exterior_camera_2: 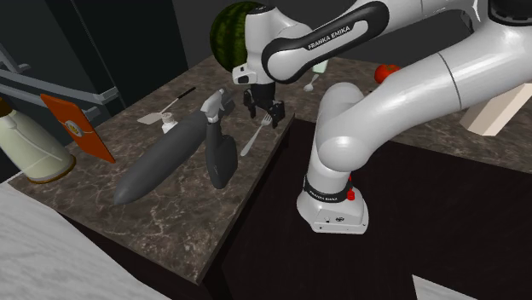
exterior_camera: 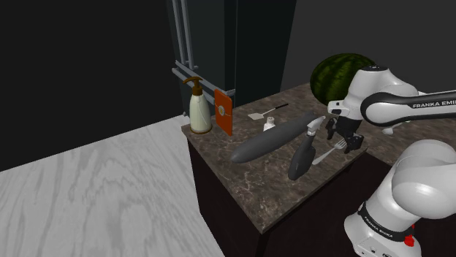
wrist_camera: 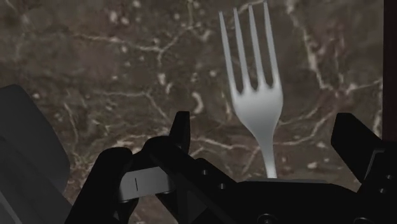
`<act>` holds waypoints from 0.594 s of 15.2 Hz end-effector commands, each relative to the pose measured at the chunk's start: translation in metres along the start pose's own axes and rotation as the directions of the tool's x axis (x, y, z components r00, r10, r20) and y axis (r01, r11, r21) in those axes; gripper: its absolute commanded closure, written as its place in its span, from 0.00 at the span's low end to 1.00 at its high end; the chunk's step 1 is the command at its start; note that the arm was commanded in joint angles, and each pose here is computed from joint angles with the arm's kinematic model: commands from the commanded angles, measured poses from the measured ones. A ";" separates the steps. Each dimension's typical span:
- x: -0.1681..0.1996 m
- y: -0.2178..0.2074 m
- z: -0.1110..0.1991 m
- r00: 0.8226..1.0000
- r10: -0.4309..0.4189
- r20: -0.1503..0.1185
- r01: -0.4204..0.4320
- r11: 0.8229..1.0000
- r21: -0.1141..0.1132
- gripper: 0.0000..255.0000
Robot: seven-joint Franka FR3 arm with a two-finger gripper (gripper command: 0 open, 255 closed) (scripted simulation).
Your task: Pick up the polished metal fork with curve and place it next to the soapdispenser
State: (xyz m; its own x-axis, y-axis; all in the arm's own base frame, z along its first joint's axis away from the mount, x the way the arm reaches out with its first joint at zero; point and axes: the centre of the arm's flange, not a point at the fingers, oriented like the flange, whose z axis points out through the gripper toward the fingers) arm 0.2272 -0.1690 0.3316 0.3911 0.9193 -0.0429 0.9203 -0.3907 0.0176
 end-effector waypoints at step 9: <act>0.000 0.000 0.001 1.000 0.000 0.000 0.000 1.000 0.000 1.00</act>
State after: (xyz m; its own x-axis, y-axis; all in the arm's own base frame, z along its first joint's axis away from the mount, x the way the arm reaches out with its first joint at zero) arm 0.2267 -0.1692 0.3315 0.3924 0.9188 -0.0425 0.9198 -0.3921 0.0159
